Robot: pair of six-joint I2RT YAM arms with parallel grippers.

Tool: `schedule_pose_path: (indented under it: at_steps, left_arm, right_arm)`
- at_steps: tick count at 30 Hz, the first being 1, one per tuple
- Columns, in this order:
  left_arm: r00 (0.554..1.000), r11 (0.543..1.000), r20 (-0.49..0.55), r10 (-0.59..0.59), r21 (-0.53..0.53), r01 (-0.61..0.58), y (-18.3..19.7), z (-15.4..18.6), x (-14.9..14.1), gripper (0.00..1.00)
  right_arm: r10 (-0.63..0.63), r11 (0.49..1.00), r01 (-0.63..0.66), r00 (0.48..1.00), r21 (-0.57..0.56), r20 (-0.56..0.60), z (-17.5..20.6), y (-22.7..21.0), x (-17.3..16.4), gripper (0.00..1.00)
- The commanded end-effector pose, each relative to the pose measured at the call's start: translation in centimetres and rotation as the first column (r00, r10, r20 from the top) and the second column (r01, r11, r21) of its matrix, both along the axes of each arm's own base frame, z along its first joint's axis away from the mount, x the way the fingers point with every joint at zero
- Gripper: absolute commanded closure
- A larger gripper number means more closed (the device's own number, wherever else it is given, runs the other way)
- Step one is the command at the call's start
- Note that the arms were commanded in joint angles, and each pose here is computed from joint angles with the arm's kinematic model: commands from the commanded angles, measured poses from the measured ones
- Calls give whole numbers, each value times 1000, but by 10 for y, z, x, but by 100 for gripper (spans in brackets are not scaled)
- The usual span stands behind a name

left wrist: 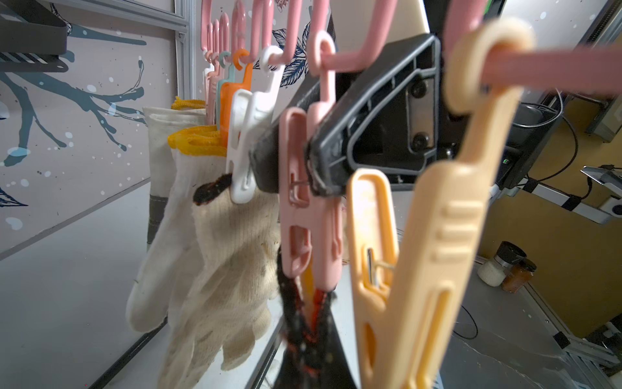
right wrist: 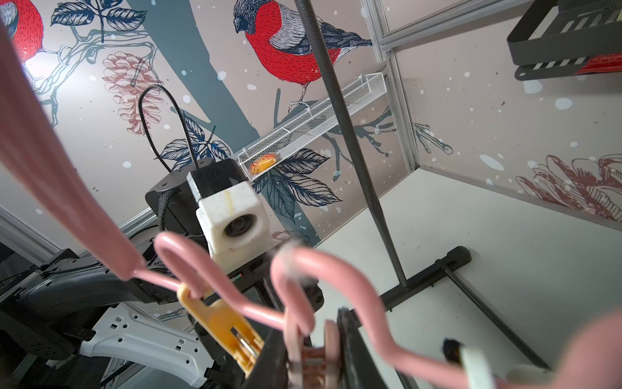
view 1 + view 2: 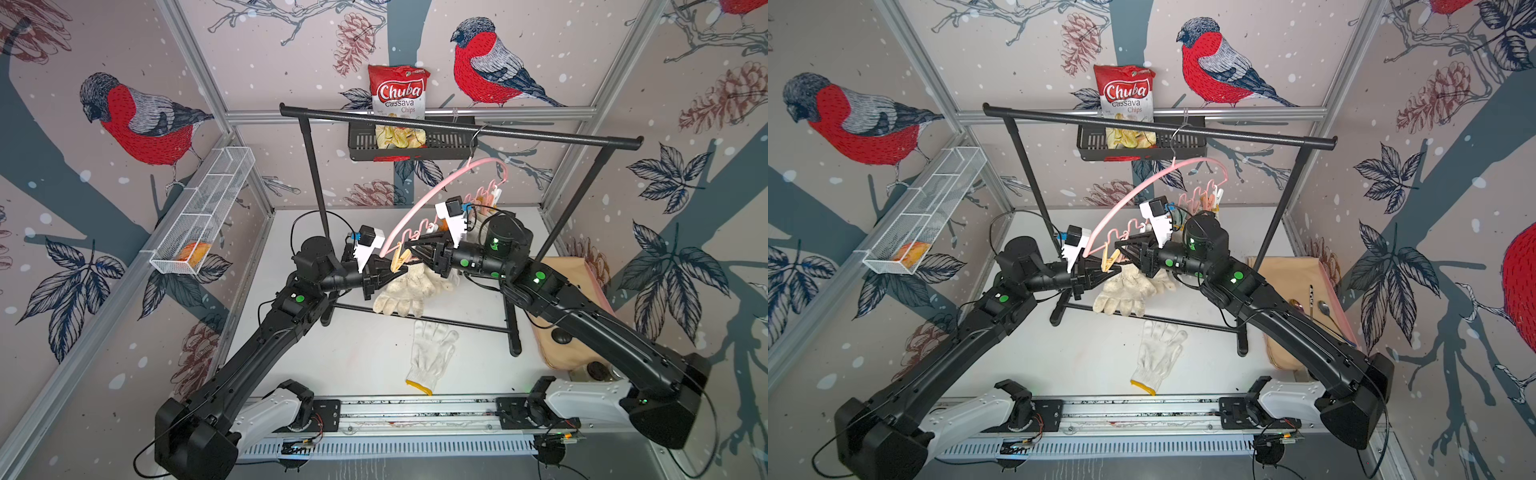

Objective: Clip the gloves onto a hanger to dry
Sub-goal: Clamp the glove onto the hanger.

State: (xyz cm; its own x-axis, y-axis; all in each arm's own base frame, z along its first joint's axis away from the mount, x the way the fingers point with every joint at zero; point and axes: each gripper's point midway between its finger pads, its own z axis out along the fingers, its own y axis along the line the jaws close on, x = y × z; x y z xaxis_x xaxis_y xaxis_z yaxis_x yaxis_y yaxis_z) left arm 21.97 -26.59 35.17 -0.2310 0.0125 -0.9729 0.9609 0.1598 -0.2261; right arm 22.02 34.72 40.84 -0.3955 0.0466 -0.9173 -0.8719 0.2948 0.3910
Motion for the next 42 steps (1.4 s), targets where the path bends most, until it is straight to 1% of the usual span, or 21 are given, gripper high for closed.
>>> schedule_pose_path:
  at_steps: [1, 12, 16, 17, 26, 28, 33, 38, 40, 42]
  left_arm:
    - [998, 999, 66, -20, -33, 22, -1, 17, -2, 99]
    - [996, 999, 83, -25, -21, 27, -2, 28, 0, 99]
    - [997, 1000, 73, -26, -6, 26, -2, 23, 0, 99]
    - [995, 1000, 99, -24, -14, 26, -1, 34, 0, 99]
    - [994, 1000, 109, -23, -9, 24, -1, 37, 0, 99]
    - [994, 1000, 106, -23, -10, 24, -2, 37, 0, 99]
    - [994, 1000, 105, -22, -9, 23, -1, 37, 0, 99]
    - [994, 1000, 104, -18, -8, 19, -1, 36, 0, 98]
    - [995, 1000, 103, -16, -7, 17, -1, 35, 1, 98]
    - [994, 1000, 106, -10, -7, 10, -1, 35, 2, 95]
  right_arm:
    - [14, 1000, -15, 1000, 14, 18, 4, 0, -2, 86]
    - [14, 1000, -14, 1000, 11, 16, 2, -2, 0, 87]
    - [15, 1000, -15, 1000, 11, 15, 2, -2, 1, 87]
    - [16, 1000, -16, 1000, 9, 14, 0, -2, 0, 87]
    - [15, 1000, -16, 1000, 10, 14, 1, -3, 1, 87]
    - [13, 1000, -13, 1000, 10, 14, 1, -4, 2, 82]
    - [4, 1000, -4, 1000, 7, 30, 2, -5, 3, 65]
    - [0, 1000, 1, 999, -11, 37, 1, -6, 5, 57]
    - [0, 1000, 1, 999, -16, 36, 1, -6, 5, 56]
    - [-4, 1000, 4, 999, -18, 38, 1, -6, 5, 54]
